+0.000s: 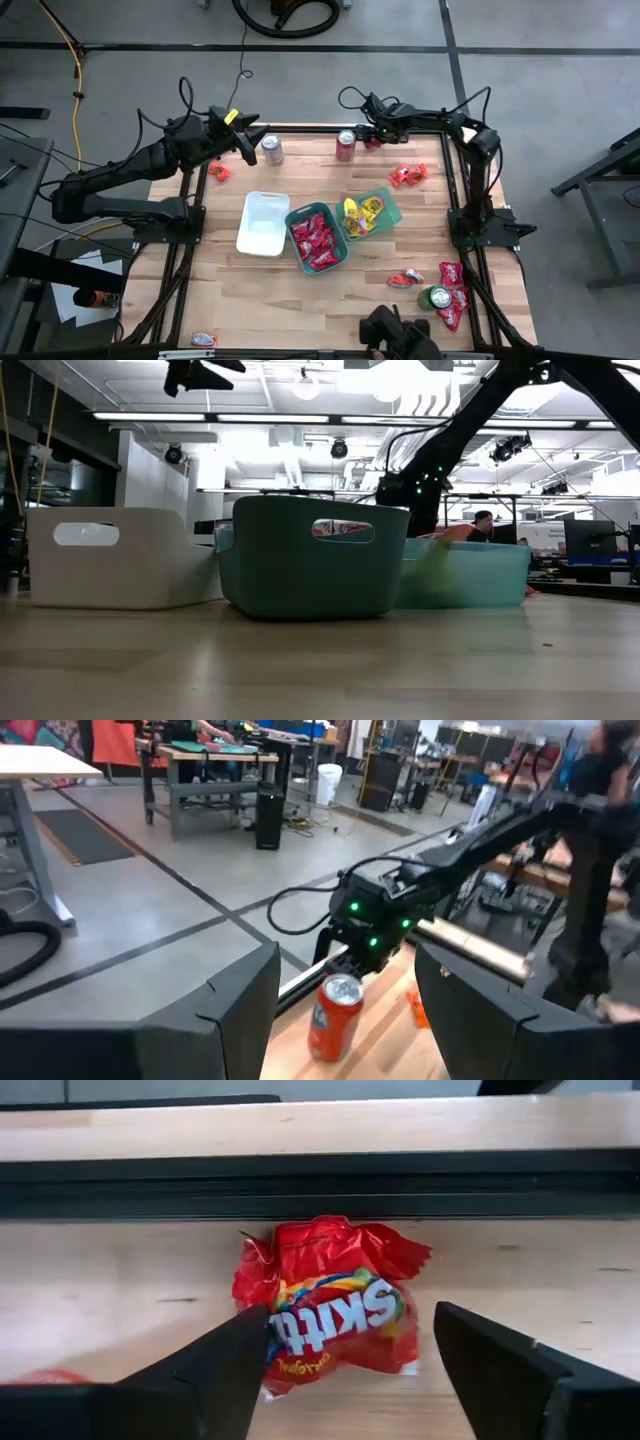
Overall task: Sort candy
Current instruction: Put the red candy into the green bin
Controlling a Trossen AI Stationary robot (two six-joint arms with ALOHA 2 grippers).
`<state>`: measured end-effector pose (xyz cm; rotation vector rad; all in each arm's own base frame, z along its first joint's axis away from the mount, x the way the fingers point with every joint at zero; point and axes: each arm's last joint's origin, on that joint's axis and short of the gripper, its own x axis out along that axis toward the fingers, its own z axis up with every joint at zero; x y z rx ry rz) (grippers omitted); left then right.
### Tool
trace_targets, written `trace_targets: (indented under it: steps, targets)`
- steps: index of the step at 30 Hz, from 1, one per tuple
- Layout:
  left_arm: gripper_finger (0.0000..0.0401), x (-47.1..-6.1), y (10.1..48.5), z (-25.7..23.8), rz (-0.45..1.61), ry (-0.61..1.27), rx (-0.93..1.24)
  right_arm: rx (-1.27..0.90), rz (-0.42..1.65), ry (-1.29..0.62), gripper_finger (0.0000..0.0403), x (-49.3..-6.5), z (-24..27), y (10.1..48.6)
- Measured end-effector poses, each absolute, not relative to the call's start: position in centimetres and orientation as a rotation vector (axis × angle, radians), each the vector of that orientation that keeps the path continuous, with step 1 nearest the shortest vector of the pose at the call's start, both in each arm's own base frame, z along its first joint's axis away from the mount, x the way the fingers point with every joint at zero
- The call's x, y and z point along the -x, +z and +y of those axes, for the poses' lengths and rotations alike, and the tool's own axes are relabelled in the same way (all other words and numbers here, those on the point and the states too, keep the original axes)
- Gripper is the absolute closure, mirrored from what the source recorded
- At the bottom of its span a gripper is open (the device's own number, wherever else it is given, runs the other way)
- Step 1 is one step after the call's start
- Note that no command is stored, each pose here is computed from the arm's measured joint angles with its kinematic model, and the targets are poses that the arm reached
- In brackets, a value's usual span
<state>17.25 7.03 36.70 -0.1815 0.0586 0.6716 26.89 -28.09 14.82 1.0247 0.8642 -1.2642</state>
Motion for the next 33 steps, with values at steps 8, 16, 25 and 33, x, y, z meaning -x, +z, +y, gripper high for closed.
trace_targets:
  steps: [8, 16, 25, 33]
  targets:
    - [0.0181, -16.1, 36.8, 6.6, 0.119, 0.652, 0.075, -0.997, 0.872, -1.242, 0.0358, -27.6, -27.4, 15.0]
    - [0.0181, -13.4, 38.2, 5.6, 0.046, 0.634, -0.016, -0.833, 0.713, -1.095, 0.0386, -27.5, -23.9, 23.9]
    - [0.0181, -13.6, 37.8, 5.2, 0.038, 0.473, 0.010, -0.589, 0.530, -0.896, 0.0397, -24.9, -14.2, 34.7]
    - [0.0181, -15.3, 35.3, 5.6, -0.019, 0.422, 0.207, -0.449, 0.507, -0.667, 0.0393, -24.5, -7.9, 37.1]
